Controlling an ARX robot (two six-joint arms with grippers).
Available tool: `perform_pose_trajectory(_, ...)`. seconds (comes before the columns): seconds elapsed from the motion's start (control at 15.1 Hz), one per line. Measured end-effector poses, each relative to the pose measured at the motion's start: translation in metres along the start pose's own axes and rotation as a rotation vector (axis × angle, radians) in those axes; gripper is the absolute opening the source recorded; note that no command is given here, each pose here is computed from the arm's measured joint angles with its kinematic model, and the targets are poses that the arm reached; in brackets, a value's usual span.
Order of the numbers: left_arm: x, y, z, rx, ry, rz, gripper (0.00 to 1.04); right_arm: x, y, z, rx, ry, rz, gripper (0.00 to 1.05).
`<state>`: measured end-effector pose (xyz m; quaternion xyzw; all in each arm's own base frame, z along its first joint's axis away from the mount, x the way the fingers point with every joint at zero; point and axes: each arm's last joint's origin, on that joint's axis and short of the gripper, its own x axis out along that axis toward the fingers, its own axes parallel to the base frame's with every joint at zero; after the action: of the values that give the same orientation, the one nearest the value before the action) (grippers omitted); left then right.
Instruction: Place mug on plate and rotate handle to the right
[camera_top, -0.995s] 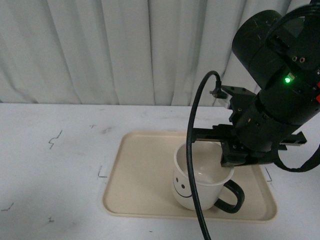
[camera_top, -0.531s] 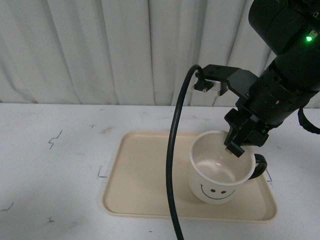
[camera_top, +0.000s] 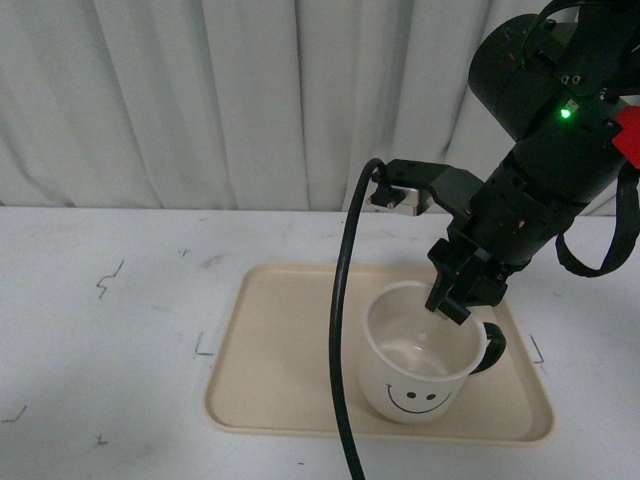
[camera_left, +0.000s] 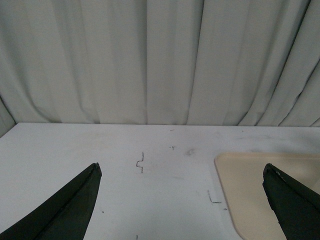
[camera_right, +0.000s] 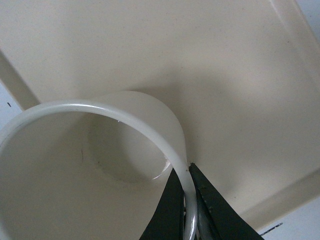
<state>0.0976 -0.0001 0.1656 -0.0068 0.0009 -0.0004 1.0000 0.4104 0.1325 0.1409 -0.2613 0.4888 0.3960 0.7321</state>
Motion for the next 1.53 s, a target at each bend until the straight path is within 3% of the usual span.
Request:
perform_pose_trajectory(0.4, 0.000, 0.000, 0.000, 0.000, 0.000, 0.000, 0.98, 0.007, 0.005, 0.016, 0.005, 0.009, 0.011, 0.03)
perform_pose_trajectory(0.66, 0.000, 0.000, 0.000, 0.000, 0.000, 0.000, 0.98, -0.001, -0.002, 0.022, 0.005, -0.033, 0.011, 0.45)
perform_pose_trajectory(0.86, 0.000, 0.000, 0.000, 0.000, 0.000, 0.000, 0.98, -0.041, -0.002, 0.037, 0.027, -0.224, 0.086, 0.83)
perform_pose_trajectory(0.93, 0.000, 0.000, 0.000, 0.000, 0.000, 0.000, 0.98, -0.049, -0.004, 0.045, 0.028, -0.387, -0.167, 0.82)
perform_pose_trajectory(1.06, 0.000, 0.000, 0.000, 0.000, 0.000, -0.002, 0.98, -0.055, -0.004, 0.041, 0.107, -0.478, -0.386, 0.75)
perform_pose_trajectory(1.39, 0.000, 0.000, 0.000, 0.000, 0.001, 0.003, 0.98, -0.060, 0.010, 0.011, 0.302, -0.644, -0.647, 0.60)
perform_pose_trajectory(1.46, 0.000, 0.000, 0.000, 0.000, 0.000, 0.003, 0.98, -0.068, 0.017, -0.034, 0.484, -0.834, -0.828, 0.44)
perform_pose_trajectory(1.53, 0.000, 0.000, 0.000, 0.000, 0.000, 0.002, 0.98, -0.071, 0.018, -0.044, 0.508, -0.873, -0.850, 0.40)
